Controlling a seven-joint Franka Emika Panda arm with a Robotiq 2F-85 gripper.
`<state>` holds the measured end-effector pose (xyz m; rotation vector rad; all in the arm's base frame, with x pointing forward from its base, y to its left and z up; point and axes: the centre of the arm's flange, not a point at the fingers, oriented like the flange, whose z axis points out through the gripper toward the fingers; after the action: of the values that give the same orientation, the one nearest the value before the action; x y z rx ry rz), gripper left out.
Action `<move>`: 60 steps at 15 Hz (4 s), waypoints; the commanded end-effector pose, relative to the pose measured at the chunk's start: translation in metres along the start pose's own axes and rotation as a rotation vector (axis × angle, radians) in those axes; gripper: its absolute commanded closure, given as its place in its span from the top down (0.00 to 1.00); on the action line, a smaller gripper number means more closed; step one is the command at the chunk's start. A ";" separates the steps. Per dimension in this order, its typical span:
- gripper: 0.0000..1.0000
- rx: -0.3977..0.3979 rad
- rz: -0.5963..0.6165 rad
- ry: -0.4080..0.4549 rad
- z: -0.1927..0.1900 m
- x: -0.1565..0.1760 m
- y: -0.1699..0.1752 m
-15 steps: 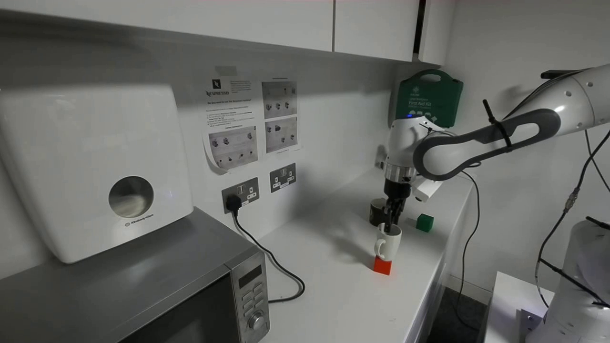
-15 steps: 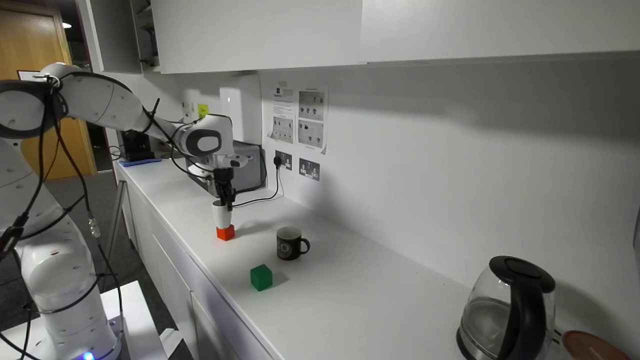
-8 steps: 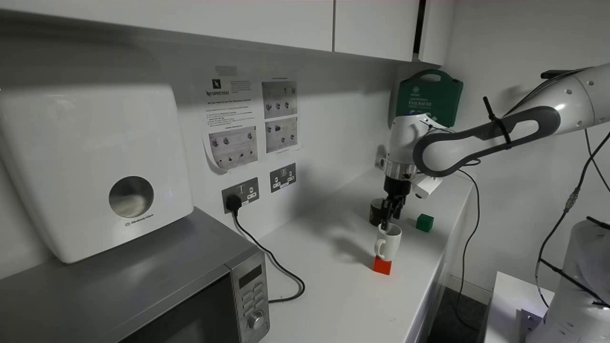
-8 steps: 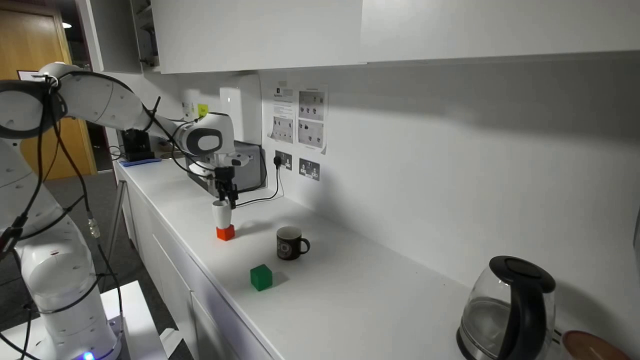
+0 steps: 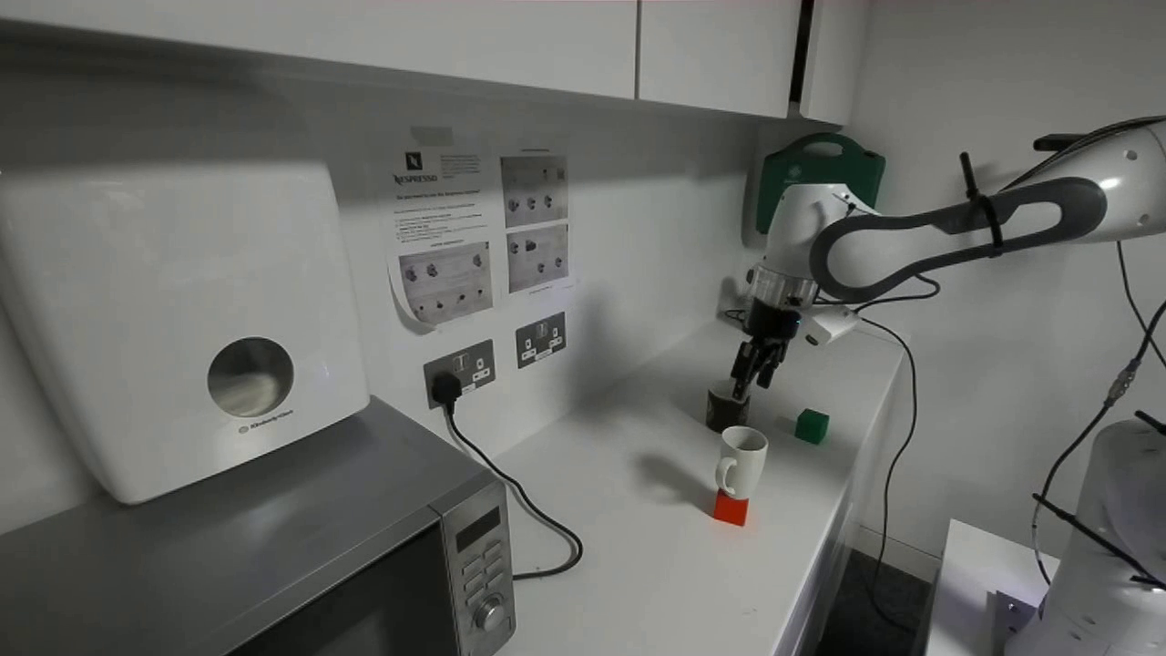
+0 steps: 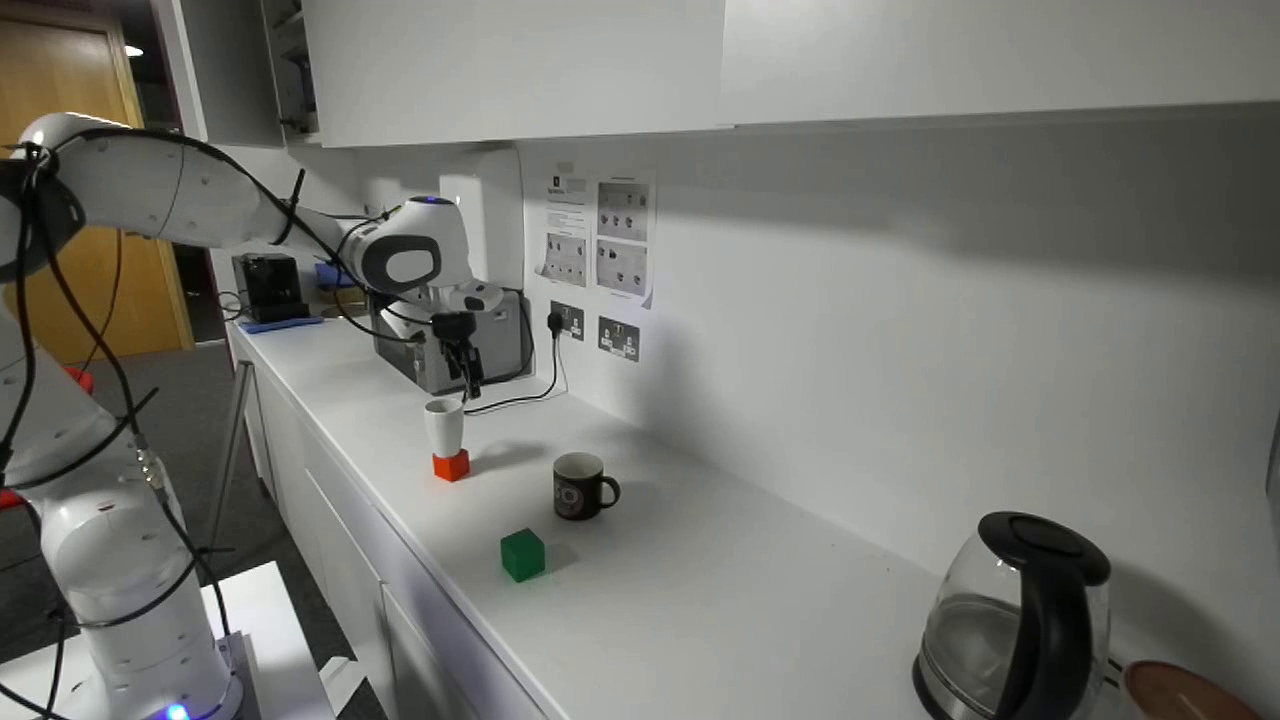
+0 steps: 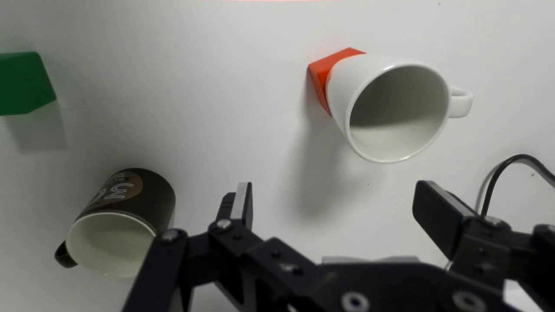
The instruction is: Pick up the white cup and put it on the orange object, then put up the black cup and put it on the green object
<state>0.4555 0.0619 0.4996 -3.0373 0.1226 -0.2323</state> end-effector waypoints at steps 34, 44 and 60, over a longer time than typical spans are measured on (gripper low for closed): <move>1.00 -0.051 -0.094 0.032 0.008 0.029 0.011; 1.00 -0.071 -0.235 0.107 0.052 0.048 0.061; 1.00 -0.212 -0.567 0.034 0.085 0.070 0.124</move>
<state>0.5227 -0.0457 0.4132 -3.1955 -0.6324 -0.3243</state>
